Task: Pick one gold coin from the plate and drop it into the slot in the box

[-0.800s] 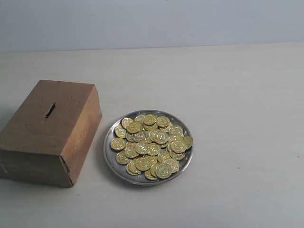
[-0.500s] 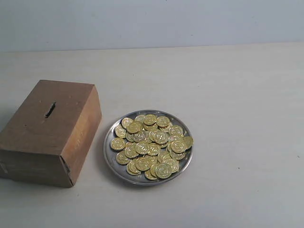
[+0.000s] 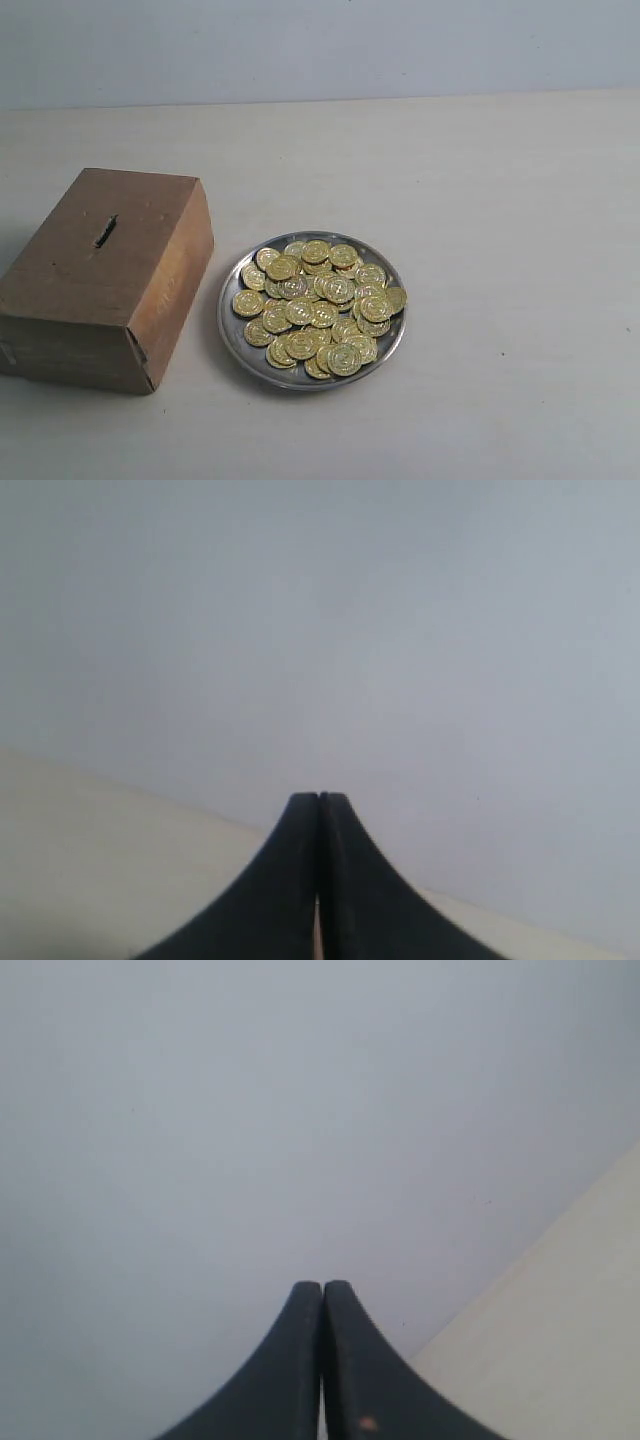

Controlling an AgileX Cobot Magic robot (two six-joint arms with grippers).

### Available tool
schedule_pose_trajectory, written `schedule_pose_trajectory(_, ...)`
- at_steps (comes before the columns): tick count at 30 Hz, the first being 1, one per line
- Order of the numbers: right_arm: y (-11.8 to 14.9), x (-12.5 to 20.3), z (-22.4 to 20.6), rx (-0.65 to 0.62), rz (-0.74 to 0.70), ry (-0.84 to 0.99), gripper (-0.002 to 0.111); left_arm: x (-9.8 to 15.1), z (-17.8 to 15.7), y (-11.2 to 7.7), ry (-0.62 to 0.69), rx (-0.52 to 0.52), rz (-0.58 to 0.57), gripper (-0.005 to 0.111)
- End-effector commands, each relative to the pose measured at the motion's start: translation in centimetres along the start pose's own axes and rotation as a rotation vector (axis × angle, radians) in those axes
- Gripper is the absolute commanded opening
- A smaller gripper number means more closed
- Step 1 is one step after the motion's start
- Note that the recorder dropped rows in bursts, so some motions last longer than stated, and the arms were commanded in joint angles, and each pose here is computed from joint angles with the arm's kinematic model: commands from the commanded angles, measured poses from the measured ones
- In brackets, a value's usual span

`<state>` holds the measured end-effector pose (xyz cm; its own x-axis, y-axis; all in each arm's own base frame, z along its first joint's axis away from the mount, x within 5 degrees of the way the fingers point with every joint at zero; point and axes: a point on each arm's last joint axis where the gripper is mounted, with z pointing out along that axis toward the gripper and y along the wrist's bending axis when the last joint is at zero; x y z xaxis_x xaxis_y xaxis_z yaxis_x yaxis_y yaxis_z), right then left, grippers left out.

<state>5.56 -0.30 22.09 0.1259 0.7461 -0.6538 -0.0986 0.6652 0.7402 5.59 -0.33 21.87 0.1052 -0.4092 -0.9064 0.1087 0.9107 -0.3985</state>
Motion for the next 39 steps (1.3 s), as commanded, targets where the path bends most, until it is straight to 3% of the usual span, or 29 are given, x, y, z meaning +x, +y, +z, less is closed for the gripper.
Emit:
schedule_pose_trajectory(1,-0.1,0.0,0.0,-0.002,0.083,-0.003,0.000,0.8,-0.1,0.3,0.083,-0.036,-0.070,0.000)
schedule_pose_trajectory(7,-0.3,1.3,-0.2,0.041,0.017,0.149,0.000,0.8,-0.1,0.3,0.081,-0.035,-0.071,0.000)
schedule_pose_trajectory(11,3.3,-0.5,-0.9,-0.045,-0.251,0.278,0.000,0.8,-0.1,0.3,0.081,-0.037,-0.116,0.000)
schedule_pose_trajectory(16,8.4,-3.5,-0.2,-0.105,-0.473,0.446,0.000,0.8,-0.1,0.3,0.082,-0.039,-0.152,0.000)
schedule_pose_trajectory(21,10.1,-3.7,4.1,-0.095,-0.645,0.772,0.000,0.8,-0.1,0.4,0.082,-0.044,-0.247,0.000)
schedule_pose_trajectory(25,9.9,-2.5,8.2,-0.109,-0.652,0.981,0.000,0.9,-0.1,0.4,0.084,-0.052,-0.307,0.000)
schedule_pose_trajectory(31,9.2,1.3,13.1,-0.271,-0.650,1.210,0.000,1.2,-0.1,0.5,0.113,-0.070,-0.303,0.000)
schedule_pose_trajectory(34,8.8,3.7,14.6,-0.286,-0.684,1.319,0.000,1.4,-0.2,0.6,0.142,-0.090,-0.302,0.000)
schedule_pose_trajectory(39,9.5,6.8,17.1,-0.276,-0.779,1.309,0.000,1.5,-0.2,0.7,0.152,-0.096,-0.302,0.000)
